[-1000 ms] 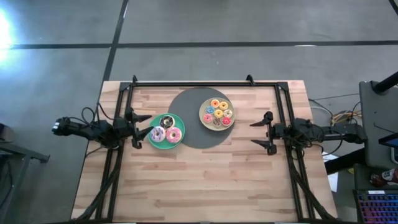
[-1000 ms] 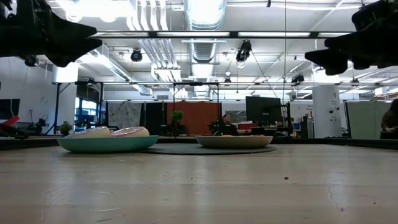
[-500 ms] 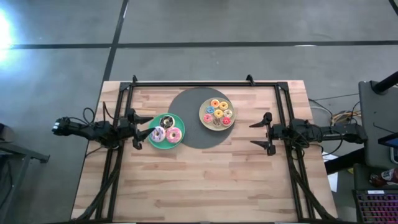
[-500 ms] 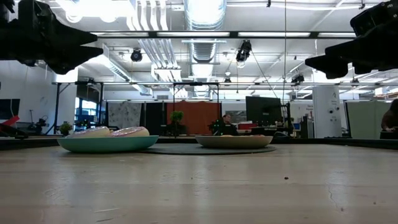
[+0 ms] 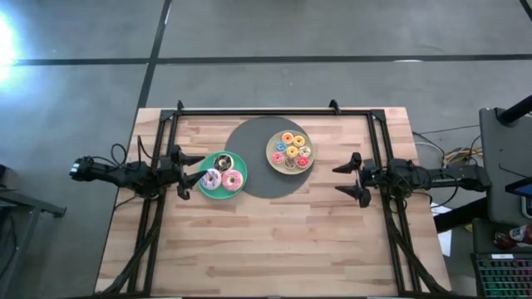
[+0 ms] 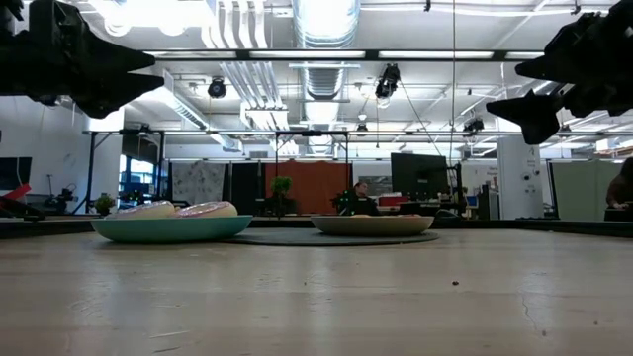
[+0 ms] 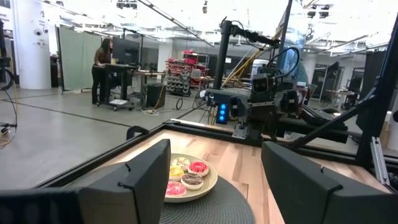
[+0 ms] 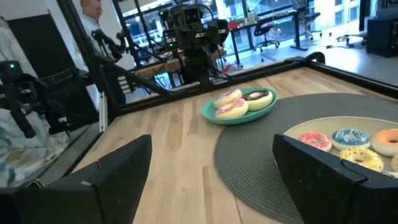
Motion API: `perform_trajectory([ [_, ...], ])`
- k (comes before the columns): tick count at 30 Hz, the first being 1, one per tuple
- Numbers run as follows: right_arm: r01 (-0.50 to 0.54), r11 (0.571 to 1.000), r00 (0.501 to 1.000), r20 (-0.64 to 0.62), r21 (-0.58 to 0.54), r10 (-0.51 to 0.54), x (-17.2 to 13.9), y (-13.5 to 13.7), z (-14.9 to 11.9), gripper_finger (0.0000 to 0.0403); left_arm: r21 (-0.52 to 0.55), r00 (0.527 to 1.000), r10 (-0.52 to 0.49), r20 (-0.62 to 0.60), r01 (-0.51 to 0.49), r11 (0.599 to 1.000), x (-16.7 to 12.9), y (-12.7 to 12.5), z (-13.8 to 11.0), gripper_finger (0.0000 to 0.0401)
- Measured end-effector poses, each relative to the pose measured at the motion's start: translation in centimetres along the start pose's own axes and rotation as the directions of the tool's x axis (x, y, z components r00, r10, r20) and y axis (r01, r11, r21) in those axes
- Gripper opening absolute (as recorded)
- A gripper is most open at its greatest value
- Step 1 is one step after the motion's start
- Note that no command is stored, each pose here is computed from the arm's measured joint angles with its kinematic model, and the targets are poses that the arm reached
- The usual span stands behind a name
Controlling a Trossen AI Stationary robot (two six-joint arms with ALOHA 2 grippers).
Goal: Pick & Place donuts
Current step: Return to Home Position
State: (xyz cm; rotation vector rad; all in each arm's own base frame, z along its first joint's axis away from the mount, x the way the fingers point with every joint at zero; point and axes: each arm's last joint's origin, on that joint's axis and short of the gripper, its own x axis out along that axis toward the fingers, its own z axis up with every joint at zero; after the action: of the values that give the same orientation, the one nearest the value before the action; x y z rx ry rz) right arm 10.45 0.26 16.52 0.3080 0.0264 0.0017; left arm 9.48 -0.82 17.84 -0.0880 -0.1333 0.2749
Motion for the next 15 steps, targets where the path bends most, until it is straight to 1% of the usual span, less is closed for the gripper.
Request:
perform_trajectory([
  [4,0.000,1.000,1.000,-0.001,-0.027,0.000,0.00,0.00,0.00,0.0326,0.000,1.000,0.000,0.000,0.000,1.000,0.00,0.00,0.00,0.0227],
  [15,0.000,0.999,1.000,-0.001,-0.032,0.000,0.01,0.00,-0.01,0.0315,0.000,1.000,0.000,0.000,0.000,1.000,0.00,0.00,-0.01,0.0227],
])
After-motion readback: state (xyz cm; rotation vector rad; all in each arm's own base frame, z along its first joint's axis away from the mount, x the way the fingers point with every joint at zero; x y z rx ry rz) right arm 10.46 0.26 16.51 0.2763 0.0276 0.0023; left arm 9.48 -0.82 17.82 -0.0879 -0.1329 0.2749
